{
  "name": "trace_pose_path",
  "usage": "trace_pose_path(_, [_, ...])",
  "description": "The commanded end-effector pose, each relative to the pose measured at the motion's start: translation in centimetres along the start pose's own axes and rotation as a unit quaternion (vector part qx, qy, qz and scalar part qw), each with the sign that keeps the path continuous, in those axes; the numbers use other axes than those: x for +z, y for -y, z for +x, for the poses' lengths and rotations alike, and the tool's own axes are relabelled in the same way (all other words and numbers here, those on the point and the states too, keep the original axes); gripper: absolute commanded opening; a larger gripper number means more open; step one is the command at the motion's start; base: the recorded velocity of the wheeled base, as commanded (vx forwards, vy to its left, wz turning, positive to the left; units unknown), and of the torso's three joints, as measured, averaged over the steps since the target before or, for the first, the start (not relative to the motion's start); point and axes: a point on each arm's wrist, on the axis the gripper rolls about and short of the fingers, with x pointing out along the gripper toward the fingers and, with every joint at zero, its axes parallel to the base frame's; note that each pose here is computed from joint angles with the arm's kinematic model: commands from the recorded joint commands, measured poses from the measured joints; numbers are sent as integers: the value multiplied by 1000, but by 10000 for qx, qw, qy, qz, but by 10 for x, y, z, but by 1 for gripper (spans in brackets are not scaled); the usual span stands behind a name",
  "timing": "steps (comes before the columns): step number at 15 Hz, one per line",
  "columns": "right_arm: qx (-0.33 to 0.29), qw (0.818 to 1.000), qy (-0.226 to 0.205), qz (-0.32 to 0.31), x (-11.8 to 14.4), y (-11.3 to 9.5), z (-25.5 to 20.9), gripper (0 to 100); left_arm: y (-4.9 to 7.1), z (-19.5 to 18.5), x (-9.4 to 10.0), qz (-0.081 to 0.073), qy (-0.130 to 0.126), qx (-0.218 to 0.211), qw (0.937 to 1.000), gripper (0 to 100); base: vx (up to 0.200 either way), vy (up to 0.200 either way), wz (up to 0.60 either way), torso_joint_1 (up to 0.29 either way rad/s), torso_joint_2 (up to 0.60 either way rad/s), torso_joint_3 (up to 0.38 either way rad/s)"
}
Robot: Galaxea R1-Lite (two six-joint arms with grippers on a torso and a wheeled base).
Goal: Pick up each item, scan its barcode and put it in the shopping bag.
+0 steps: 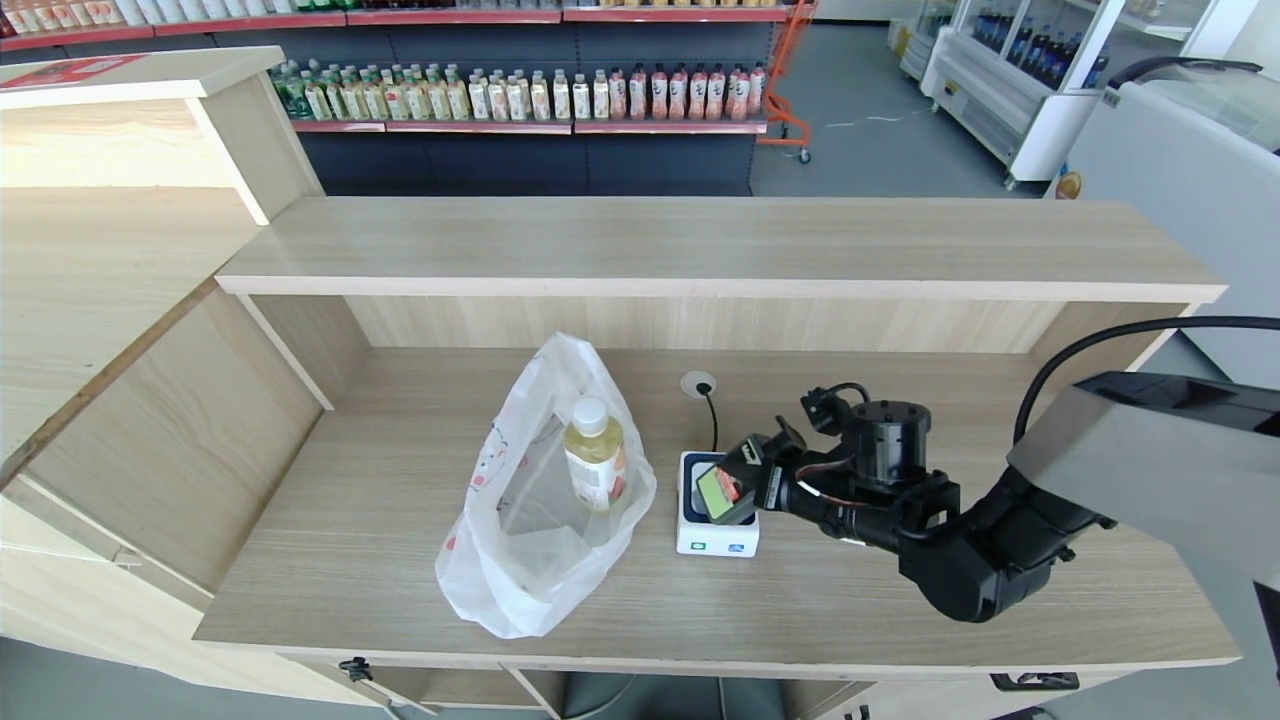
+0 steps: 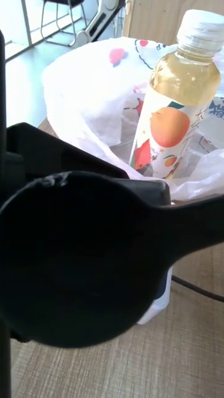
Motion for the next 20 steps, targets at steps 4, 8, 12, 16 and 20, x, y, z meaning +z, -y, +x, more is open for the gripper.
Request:
trace_pose_path(4, [38,10000,73,-9,5,-2,2,0,0,0,0,0,5,3,10000,100,0,0,0,0,0,0])
trace_pose_path(8, [200,9986,482,81,38,-23,-31,0,0,0,0,-8,5,3,10000,100,0,0,0,0,0,0])
trace_pose_path(12, [276,9970,728,34,56,-39,-81,0,0,0,0,-8,5,-5,10000,100,0,150,0,4,3,1])
trace_pose_path(16, [319,9980,534,67,45,-42,-99,0,0,0,0,-8,-3,-5,10000,100,0,200,0,0,4,2])
trace_pose_path(20, [562,9980,283,-22,32,-58,-89,0,0,0,0,-15,5,-5,10000,100,0,100,0,4,5,-1])
